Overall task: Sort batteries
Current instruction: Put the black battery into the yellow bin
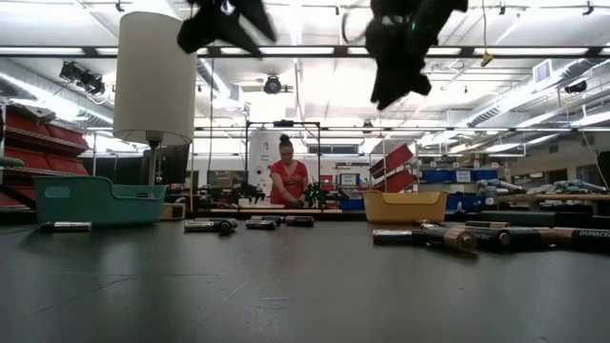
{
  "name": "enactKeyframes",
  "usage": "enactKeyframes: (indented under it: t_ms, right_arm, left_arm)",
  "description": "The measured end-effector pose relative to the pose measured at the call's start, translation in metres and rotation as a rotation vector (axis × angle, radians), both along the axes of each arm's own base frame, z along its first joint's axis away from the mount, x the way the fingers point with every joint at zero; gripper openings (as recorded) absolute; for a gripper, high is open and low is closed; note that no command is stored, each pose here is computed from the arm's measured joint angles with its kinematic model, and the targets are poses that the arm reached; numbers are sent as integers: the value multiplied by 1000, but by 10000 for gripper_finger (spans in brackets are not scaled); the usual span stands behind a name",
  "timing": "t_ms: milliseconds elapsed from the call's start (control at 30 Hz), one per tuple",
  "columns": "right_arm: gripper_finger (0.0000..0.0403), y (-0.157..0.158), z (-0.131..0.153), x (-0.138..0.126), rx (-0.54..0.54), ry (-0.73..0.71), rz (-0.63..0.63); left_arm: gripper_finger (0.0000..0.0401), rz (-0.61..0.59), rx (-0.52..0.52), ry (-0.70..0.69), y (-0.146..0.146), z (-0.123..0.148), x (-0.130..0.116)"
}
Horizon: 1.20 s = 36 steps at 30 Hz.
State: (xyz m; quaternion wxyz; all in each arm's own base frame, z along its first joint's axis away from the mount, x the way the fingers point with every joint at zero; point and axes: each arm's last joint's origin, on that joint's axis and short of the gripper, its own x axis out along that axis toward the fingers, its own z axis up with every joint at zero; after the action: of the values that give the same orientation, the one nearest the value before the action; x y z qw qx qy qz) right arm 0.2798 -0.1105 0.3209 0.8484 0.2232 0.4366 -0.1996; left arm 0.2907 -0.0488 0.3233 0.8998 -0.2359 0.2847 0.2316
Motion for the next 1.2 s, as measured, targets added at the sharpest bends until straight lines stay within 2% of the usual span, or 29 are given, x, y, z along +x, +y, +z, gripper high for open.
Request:
enactKeyframes:
  t_ms: [200, 333, 533, 667, 733, 833, 967, 1100, 1200]
  right_arm:
    - [109, 78, -25, -2, 86, 86, 32]
    - [104, 112, -54, -15, 164, 176, -25]
    - [123, 151, -80, -37, 143, 204, -91]
    - [151, 167, -98, -43, 174, 113, -127]
    - [167, 173, -111, -46, 132, 66, -110]
    - [182, 183, -123, -51, -18, -16, -98]
    - [184, 189, -147, -65, -181, -111, -143]
    - [184, 182, -178, -81, -191, -187, -243]
    - [189, 182, -191, -87, -175, -253, -226]
  left_arm:
    - [156, -44, -32, -84, -19, 6, 1]
    - [156, -54, -25, -80, -26, 5, -1]
    - [156, -12, 56, -119, -47, 6, -9]
    - [156, 31, 57, -182, -50, -1, -7]
    - [156, 24, 43, -206, -45, -4, -2]
    - [156, 9, 23, -205, -34, -15, 3]
    - [156, 66, -8, -175, -19, -29, 4]
    - [156, 90, 0, -153, -12, -33, 4]
    - [156, 120, 6, -162, -7, -32, 5]
